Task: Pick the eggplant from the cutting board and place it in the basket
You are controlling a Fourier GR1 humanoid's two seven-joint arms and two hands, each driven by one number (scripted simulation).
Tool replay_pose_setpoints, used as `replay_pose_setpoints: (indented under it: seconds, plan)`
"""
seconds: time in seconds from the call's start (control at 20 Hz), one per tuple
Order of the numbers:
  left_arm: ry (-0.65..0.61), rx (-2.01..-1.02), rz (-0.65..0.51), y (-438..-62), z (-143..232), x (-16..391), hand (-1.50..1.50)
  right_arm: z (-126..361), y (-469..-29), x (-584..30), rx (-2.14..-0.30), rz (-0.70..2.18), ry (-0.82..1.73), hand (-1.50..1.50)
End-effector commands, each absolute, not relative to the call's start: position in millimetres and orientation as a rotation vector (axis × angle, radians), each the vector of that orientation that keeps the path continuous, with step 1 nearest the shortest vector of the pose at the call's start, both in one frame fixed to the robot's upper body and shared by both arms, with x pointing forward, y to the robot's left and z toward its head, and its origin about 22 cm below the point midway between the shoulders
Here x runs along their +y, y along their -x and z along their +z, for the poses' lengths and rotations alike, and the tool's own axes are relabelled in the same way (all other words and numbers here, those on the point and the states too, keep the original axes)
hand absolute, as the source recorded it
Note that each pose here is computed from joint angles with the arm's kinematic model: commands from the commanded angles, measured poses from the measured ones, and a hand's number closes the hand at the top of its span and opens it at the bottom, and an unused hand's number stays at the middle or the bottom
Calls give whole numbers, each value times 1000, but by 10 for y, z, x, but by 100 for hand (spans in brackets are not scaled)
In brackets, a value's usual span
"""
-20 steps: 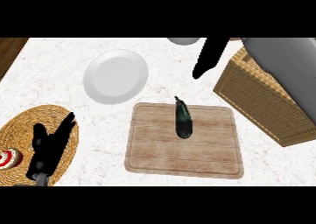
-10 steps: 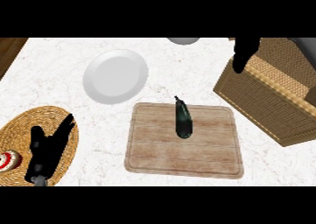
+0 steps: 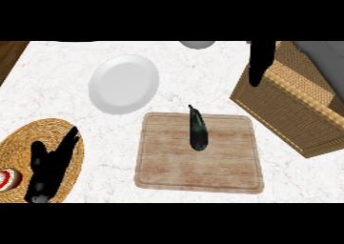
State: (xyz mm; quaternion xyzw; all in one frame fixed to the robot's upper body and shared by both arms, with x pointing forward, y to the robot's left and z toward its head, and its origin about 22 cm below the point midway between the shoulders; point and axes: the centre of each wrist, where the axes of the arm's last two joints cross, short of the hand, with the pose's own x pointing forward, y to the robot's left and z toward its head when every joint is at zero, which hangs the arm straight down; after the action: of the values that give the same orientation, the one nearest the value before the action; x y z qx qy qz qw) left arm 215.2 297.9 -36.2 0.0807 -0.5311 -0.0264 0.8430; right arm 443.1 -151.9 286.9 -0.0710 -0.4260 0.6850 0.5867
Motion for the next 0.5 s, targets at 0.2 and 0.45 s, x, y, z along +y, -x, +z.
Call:
replay_pose_setpoints:
  seconds: [0.2,0.45]
  plan:
    - [-150,-1016,-59,-1998,-514,2850,0,2328,-4426,-1518,-1026,1555,125,-150]
    - [-158,-1032,-43,-2023,-554,2959,0,2031,-4306,-1333,-1041,1565,115,-150]
